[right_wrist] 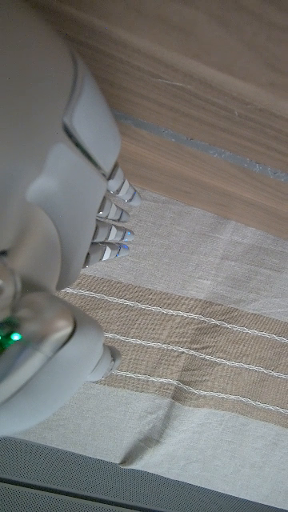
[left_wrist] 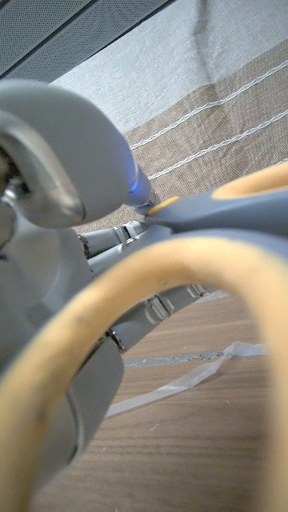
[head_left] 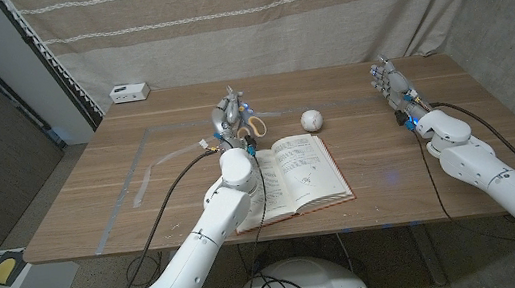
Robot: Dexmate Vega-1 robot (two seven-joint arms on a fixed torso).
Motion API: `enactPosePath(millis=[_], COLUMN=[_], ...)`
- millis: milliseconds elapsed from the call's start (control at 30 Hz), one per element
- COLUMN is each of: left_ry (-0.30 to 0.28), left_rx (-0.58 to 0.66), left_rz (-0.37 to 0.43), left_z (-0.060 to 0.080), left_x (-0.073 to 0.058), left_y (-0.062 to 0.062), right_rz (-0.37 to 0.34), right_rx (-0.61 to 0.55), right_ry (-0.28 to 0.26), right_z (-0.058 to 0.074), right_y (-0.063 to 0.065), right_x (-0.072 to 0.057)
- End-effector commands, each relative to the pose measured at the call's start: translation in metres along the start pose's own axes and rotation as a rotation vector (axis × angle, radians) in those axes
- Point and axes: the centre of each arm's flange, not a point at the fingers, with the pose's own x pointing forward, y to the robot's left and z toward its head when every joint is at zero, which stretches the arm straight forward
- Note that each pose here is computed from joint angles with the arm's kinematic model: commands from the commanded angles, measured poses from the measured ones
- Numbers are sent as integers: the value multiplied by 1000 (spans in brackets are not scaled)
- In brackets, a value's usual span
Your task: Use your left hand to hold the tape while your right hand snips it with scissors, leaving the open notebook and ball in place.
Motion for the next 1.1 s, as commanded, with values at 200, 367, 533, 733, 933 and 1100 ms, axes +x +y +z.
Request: enactPosePath(millis=[200,367,533,733,933,1100], left_ry=[59,72,77,72,62,51], left_rx=[-49,-62,-74,-88,-98,-102], left_rz=[-11,-13,-14,-21,-29,-45], left_z=[-5,-5,-4,-5,-5,-6], left_x=[-1,0,2,6,11,16], left_y=[-10,-13,-14,-16,-17,-19], right_rz=[6,12,16,19,32,46], right_rx=[-1,-3,-5,-2,-7,-12], right_ry=[2,1,-3,1,1,1], right_z=[0,1,2,3,6,8], right_y=[-4,-4,-4,-3,-1,3], right_x=[2,3,2,0,-1,-2])
